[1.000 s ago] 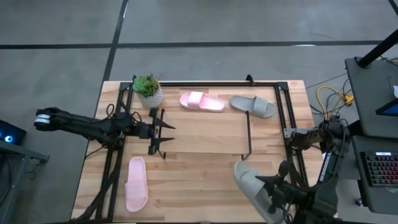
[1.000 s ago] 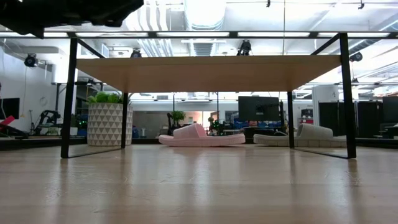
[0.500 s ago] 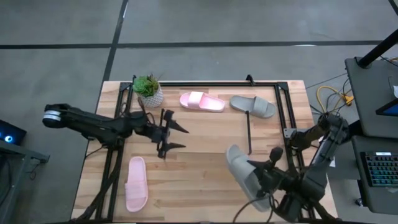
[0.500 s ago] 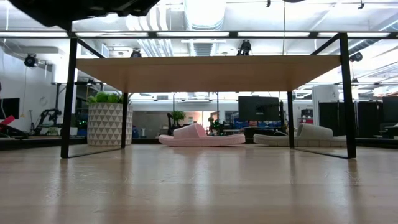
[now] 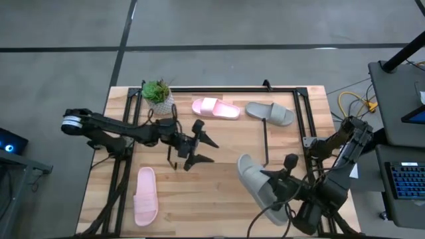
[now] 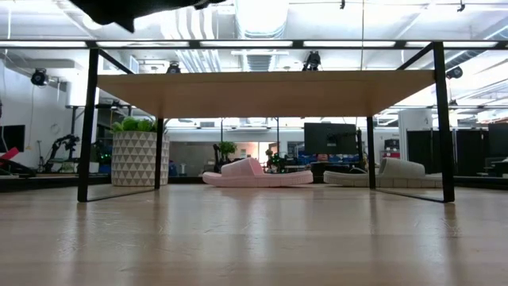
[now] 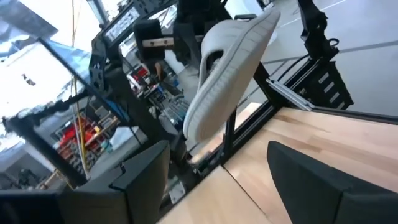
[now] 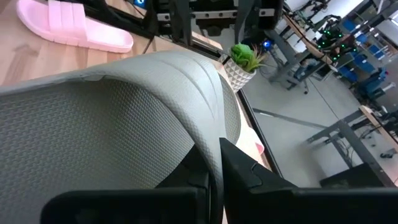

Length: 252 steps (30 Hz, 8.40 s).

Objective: Pick and place slides into the shelf
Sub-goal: Put the bottom gray slide on the shelf

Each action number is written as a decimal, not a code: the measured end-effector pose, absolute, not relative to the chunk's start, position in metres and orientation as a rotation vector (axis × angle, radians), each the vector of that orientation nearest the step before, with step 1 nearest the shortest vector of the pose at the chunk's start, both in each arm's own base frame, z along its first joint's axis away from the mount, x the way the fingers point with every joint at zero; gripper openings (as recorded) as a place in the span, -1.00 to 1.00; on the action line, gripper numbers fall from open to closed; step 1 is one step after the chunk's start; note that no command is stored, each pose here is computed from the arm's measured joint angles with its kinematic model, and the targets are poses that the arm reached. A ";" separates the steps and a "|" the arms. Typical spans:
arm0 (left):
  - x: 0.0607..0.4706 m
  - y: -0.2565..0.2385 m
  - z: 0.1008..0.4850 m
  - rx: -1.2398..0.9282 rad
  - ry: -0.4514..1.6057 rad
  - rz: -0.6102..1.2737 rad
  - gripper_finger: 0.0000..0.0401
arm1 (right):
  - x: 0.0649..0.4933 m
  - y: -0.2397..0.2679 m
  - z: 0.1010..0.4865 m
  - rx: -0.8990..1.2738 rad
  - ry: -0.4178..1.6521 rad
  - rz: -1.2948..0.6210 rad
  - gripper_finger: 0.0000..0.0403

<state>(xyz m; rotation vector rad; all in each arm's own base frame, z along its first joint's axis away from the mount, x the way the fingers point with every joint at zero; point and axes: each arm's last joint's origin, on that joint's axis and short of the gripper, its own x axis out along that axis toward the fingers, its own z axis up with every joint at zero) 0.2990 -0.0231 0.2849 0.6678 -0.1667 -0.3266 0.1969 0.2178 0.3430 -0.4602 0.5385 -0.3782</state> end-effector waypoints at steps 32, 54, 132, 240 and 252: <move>0.403 -0.036 0.290 0.717 -0.269 -0.528 0.27 | 0.202 0.214 0.344 -0.436 0.554 -0.386 -0.94; 0.403 -0.040 0.296 0.749 -0.298 -0.550 -0.89 | 0.206 0.210 0.344 -0.437 0.556 -0.404 -0.94; 0.219 -0.020 0.314 0.839 -0.371 -0.349 -0.90 | 0.216 0.202 0.372 -0.727 0.535 -0.281 0.16; 0.285 -0.028 0.321 0.883 0.035 0.031 0.08 | 0.305 0.119 0.350 -0.796 0.601 -0.400 -0.78; 0.291 -0.029 0.316 0.878 0.073 0.059 0.43 | 0.308 0.117 0.349 -0.776 0.594 -0.358 -0.78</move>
